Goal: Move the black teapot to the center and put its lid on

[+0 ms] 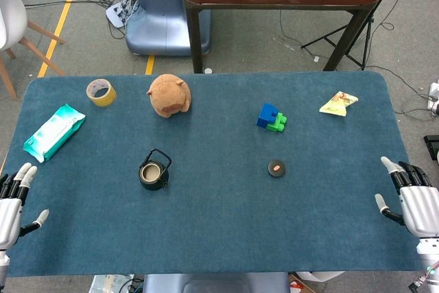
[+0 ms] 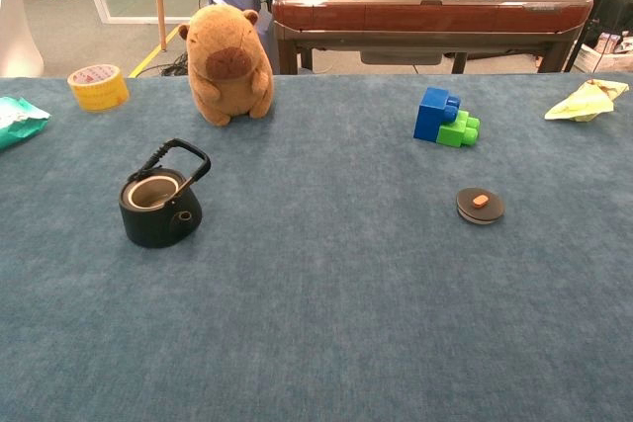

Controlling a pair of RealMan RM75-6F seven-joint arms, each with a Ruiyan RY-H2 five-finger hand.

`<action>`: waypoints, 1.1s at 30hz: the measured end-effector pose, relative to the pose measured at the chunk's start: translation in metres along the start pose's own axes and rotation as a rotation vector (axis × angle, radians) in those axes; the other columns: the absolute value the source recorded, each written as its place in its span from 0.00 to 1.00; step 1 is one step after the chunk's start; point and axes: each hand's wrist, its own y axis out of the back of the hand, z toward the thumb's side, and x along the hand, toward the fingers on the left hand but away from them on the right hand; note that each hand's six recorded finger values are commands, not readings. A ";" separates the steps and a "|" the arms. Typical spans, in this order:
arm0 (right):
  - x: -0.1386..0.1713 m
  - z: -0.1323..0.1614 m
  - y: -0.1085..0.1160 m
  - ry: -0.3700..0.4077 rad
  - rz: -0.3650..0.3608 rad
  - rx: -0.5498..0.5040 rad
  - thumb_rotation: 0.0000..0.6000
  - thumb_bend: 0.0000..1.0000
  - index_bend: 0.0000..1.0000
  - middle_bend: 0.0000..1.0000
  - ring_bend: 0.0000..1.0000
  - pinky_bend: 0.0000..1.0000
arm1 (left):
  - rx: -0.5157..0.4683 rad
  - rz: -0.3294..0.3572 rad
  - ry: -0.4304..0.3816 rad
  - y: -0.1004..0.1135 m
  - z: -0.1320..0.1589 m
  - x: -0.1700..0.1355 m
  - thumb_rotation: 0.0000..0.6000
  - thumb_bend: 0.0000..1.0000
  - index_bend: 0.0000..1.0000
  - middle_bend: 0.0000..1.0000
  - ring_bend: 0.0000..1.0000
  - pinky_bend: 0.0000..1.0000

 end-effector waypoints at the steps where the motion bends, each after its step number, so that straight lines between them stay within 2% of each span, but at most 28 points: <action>1: 0.001 -0.001 0.000 -0.001 0.001 0.001 1.00 0.35 0.11 0.22 0.14 0.15 | 0.000 -0.002 -0.001 0.000 0.000 0.000 1.00 0.22 0.06 0.07 0.10 0.06; 12: 0.000 -0.003 0.003 -0.002 -0.014 -0.001 1.00 0.35 0.11 0.22 0.14 0.15 | -0.009 0.001 -0.017 0.001 0.001 0.003 1.00 0.22 0.06 0.07 0.10 0.06; 17: -0.005 -0.003 0.013 -0.012 -0.071 0.002 1.00 0.35 0.11 0.22 0.14 0.15 | -0.007 0.006 -0.046 0.005 0.003 0.011 1.00 0.22 0.07 0.08 0.11 0.06; 23: -0.015 -0.004 0.032 -0.026 -0.138 0.033 1.00 0.35 0.11 0.22 0.14 0.15 | -0.024 0.027 -0.117 0.018 0.013 0.034 1.00 0.23 0.10 0.14 0.16 0.06; 28: -0.022 -0.003 0.047 -0.034 -0.178 0.050 1.00 0.35 0.11 0.22 0.14 0.15 | -0.051 0.007 -0.203 0.025 0.030 0.060 1.00 0.26 0.15 0.17 0.18 0.07; 33: -0.023 -0.002 0.054 -0.044 -0.185 0.062 1.00 0.35 0.11 0.22 0.14 0.15 | -0.075 -0.022 -0.285 0.030 0.052 0.086 1.00 0.26 0.18 0.18 0.19 0.07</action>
